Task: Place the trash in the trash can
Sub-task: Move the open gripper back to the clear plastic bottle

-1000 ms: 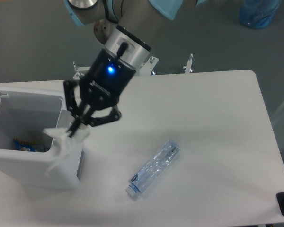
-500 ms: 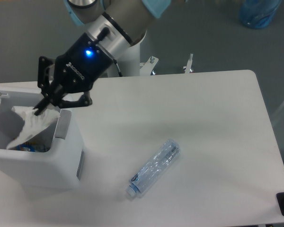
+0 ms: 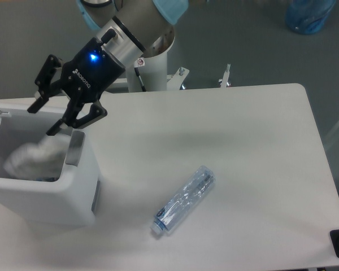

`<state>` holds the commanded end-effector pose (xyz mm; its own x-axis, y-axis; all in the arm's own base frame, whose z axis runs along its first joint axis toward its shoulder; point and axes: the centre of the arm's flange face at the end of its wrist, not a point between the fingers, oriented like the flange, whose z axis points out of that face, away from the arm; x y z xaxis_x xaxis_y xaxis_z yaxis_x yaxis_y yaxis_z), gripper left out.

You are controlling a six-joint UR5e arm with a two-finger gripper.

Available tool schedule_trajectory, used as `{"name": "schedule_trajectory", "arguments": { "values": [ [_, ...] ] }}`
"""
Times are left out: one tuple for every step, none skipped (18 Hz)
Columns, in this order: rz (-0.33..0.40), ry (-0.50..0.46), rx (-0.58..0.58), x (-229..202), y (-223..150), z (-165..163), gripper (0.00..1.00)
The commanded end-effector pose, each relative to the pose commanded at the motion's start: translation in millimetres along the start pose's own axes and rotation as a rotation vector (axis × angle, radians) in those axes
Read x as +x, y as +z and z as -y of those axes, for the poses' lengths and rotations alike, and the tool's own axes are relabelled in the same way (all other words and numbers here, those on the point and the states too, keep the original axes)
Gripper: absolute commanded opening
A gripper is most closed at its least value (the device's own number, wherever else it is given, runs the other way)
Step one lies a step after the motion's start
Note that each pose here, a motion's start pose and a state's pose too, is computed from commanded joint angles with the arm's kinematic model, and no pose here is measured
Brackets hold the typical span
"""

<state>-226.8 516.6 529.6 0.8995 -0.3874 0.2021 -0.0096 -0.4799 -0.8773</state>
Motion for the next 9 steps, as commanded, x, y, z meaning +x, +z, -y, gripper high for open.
{"name": "schedule_trajectory", "arguments": {
  "values": [
    [0.005,0.004,0.004,-2.4,-2.4,6.0,1.00],
    [0.010,0.006,0.005,-5.7,-3.8,9.9,1.00],
    [0.015,0.009,0.007,-8.4,-5.4,13.8,1.00],
    [0.015,0.001,0.008,-13.8,-4.2,16.0,1.00],
    [0.020,-0.006,0.010,-18.2,-4.8,21.3,1.00],
    [0.029,-0.014,0.008,-24.3,-5.5,25.4,1.00],
    [0.044,-0.015,0.002,-29.5,-7.0,29.3,1.00],
    [0.059,-0.011,-0.006,-35.5,-7.9,32.6,1.00],
    [0.081,-0.011,-0.017,-45.6,-10.9,34.1,1.00]
  ]
}}
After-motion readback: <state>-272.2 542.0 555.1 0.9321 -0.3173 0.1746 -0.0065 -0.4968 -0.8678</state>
